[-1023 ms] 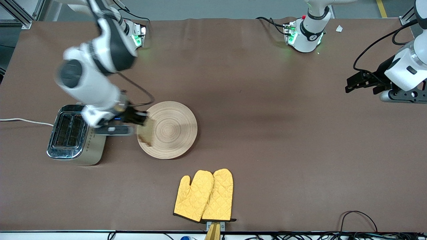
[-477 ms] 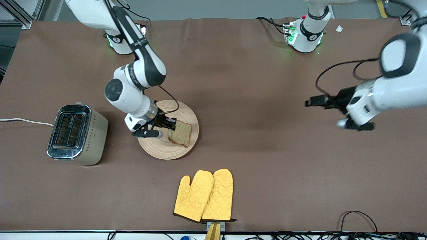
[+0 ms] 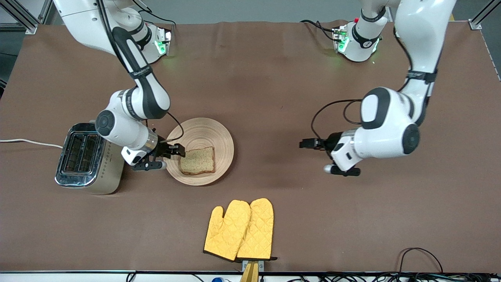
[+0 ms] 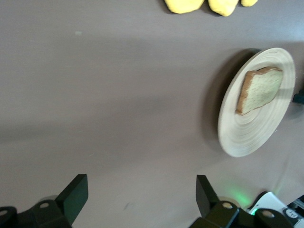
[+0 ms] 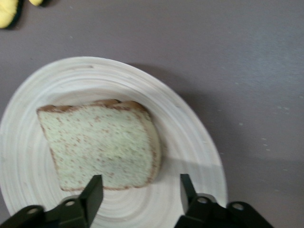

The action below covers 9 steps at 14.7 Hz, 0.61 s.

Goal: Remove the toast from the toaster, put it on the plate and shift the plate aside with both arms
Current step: 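Raise the right gripper away while the left gripper grasps the plate rim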

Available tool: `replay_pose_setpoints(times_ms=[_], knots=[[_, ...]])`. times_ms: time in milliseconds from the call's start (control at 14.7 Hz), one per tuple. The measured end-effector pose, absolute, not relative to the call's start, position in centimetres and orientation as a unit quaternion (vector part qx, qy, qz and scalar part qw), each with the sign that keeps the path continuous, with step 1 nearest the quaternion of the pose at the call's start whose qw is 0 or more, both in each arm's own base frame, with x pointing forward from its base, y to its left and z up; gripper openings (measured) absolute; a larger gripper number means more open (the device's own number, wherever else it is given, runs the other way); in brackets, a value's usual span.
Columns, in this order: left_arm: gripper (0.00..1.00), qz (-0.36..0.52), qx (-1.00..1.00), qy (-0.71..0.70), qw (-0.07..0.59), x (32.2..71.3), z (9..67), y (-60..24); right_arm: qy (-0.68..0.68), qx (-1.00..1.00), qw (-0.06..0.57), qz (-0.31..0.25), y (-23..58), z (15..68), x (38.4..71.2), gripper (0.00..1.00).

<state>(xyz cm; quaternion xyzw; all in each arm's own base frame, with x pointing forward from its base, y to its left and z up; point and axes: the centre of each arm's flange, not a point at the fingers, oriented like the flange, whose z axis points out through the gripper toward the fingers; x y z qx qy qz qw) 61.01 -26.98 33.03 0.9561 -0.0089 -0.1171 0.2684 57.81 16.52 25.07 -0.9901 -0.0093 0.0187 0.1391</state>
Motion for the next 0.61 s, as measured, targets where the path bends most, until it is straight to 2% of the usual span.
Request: replay_pose_setpoints(times_ms=[136,273,409,614], knots=[[1.0,-0.115,0.952,0.002,0.284,60.9,30.8,-29.2,-0.018,-0.989,0.141,0.045,15.0,26.3,57.5,1.0],[1.0,-0.104,0.947,0.015,0.302,60.6,28.7,-32.0,-0.038,-0.991,0.115,0.064,12.5,30.5,57.3,1.0],[1.0,-0.098,0.937,0.036,0.334,59.4,27.0,-36.1,-0.029,-0.995,0.06,0.071,9.8,37.3,57.4,1.0],[1.0,-0.085,0.926,0.055,0.365,57.2,24.3,-42.9,0.015,-0.999,0.021,0.04,5.2,47.6,58.0,1.0]])
